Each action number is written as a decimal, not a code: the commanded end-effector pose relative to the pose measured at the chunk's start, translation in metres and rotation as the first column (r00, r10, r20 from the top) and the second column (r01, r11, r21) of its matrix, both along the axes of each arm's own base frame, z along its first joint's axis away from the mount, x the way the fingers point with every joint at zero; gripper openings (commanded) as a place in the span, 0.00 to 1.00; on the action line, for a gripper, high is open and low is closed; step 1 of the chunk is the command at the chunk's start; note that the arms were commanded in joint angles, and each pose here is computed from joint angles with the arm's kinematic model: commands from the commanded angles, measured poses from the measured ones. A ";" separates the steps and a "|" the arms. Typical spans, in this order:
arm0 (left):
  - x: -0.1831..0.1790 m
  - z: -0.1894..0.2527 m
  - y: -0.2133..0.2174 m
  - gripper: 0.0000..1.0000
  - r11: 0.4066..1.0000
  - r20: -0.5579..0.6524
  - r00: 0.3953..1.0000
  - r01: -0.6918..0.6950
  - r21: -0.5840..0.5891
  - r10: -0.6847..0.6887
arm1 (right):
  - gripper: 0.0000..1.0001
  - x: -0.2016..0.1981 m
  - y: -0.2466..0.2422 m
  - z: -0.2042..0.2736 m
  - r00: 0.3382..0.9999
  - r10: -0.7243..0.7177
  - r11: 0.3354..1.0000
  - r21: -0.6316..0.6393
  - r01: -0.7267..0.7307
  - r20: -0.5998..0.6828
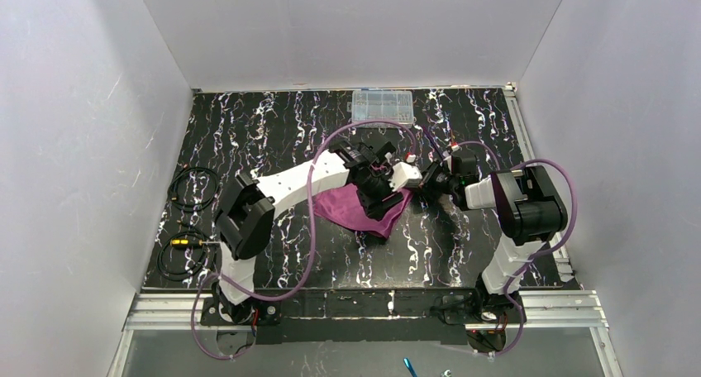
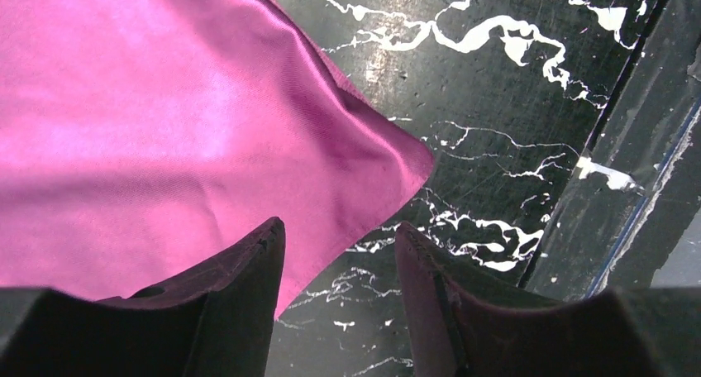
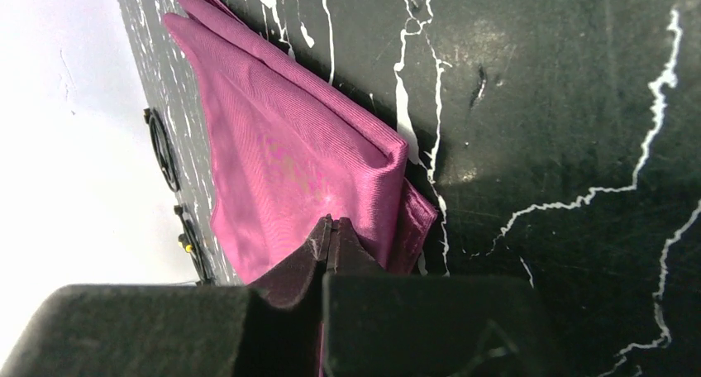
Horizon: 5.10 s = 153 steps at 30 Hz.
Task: Fold the napkin into a case and place the utensils inside
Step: Smooth out the lower triangle-folded napkin at the center of the board, then pick up the lower triangle-folded napkin from the center of the board.
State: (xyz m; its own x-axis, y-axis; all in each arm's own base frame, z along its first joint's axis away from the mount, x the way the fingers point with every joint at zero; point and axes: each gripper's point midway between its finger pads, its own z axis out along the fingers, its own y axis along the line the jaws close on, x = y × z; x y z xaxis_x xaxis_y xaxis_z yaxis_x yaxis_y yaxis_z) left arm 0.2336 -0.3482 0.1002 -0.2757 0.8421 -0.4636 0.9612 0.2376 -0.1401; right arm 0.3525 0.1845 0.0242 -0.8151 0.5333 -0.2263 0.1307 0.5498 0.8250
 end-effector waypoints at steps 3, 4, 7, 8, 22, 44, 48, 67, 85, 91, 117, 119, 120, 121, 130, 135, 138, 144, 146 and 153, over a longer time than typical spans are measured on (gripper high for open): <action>-0.008 -0.015 -0.026 0.45 0.995 -0.037 0.995 0.090 -0.030 -0.091 | 0.01 0.007 -0.001 0.005 0.998 0.004 1.000 -0.009 -0.003 0.062; -0.010 -0.019 -0.028 0.44 0.994 -0.039 0.994 0.104 -0.026 -0.105 | 0.01 0.007 -0.001 0.004 0.998 0.007 1.000 -0.013 -0.006 0.059; -0.018 -0.031 -0.029 0.37 0.989 -0.042 0.988 0.146 -0.007 -0.147 | 0.01 0.006 -0.001 0.001 0.999 0.009 1.000 -0.016 -0.009 0.050; -0.020 -0.036 -0.027 0.34 0.987 -0.042 0.986 0.159 0.002 -0.159 | 0.01 0.006 -0.001 0.000 0.999 0.010 1.000 -0.014 -0.009 0.048; -0.036 -0.065 -0.030 0.00 0.971 -0.042 0.970 0.240 0.014 -0.239 | 0.01 0.003 -0.001 -0.009 1.000 0.006 1.000 -0.004 -0.006 0.020; -0.029 -0.051 -0.024 0.21 0.964 0.033 0.966 0.252 0.082 -0.255 | 0.01 0.012 -0.001 0.009 0.997 0.046 0.998 -0.037 -0.044 0.059; -0.013 0.004 -0.020 0.43 0.985 0.031 0.985 0.171 0.024 -0.172 | 0.03 0.016 -0.005 0.028 0.993 0.056 0.995 -0.087 -0.047 0.105; 0.099 0.091 0.163 0.64 0.912 -0.185 0.925 -0.365 -0.189 0.333 | 0.79 -0.106 0.061 0.140 0.450 0.841 0.435 -0.870 -0.231 0.301; 0.125 0.096 0.191 0.66 0.908 -0.126 0.945 -0.326 -0.264 0.303 | 0.99 -0.141 0.110 0.146 0.357 0.931 0.112 -0.990 -0.082 0.075; 0.105 0.066 0.188 0.66 0.956 -0.101 0.984 -0.165 -0.245 0.144 | 0.99 -0.182 0.103 0.090 0.145 0.974 -0.124 -0.945 -0.302 -0.174; 0.110 0.041 0.184 0.65 0.965 -0.141 0.987 -0.106 -0.242 0.073 | 0.94 -0.175 0.070 0.003 -0.063 0.862 -0.505 -0.839 -0.202 -0.504; 0.110 0.040 0.184 0.64 0.966 -0.137 0.988 -0.101 -0.238 0.070 | 0.91 -0.176 0.068 -0.001 -0.067 0.859 -0.510 -0.836 -0.204 -0.508; 0.110 0.040 0.185 0.64 0.967 -0.135 0.988 -0.100 -0.236 0.069 | 0.89 -0.175 0.068 -0.002 -0.066 0.860 -0.507 -0.837 -0.204 -0.505; 0.111 0.040 0.185 0.64 0.967 -0.134 0.989 -0.100 -0.236 0.070 | 0.87 -0.174 0.069 -0.003 -0.065 0.862 -0.504 -0.839 -0.205 -0.502; 0.108 0.038 0.184 0.64 0.968 -0.152 0.987 -0.083 -0.238 0.048 | 0.52 -0.168 0.070 -0.009 -0.028 0.890 -0.447 -0.859 -0.248 -0.455; 0.109 0.041 0.184 0.65 0.968 -0.157 0.987 -0.077 -0.238 0.039 | 0.45 -0.167 0.068 -0.012 -0.013 0.895 -0.432 -0.861 -0.269 -0.445; 0.107 0.041 0.184 0.65 0.968 -0.157 0.987 -0.063 -0.244 0.024 | 0.38 -0.163 0.070 -0.010 0.009 0.904 -0.407 -0.865 -0.294 -0.428; 0.095 0.035 0.182 0.65 0.961 -0.154 0.987 0.000 -0.277 -0.045 | 0.09 -0.150 0.076 0.005 0.088 0.934 -0.290 -0.882 -0.372 -0.345; 0.086 0.036 0.180 0.67 0.950 -0.136 0.986 0.053 -0.307 -0.099 | 0.01 -0.147 0.075 0.010 0.098 0.943 -0.258 -0.885 -0.388 -0.318; 0.046 0.024 0.164 0.70 0.884 -0.024 0.936 0.323 -0.337 -0.351 | 0.01 -0.144 0.078 0.016 0.107 0.967 -0.154 -0.864 -0.480 -0.232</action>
State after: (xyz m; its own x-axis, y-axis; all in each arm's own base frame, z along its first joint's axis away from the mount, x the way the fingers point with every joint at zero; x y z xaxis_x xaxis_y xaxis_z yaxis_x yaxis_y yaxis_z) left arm 0.3069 -0.1661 0.1086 -0.2498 0.7274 -0.6391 0.9412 0.0273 -0.3368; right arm 0.2098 0.2465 0.0213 -0.1111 -0.9574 -0.2664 -0.9603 0.1725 -0.2194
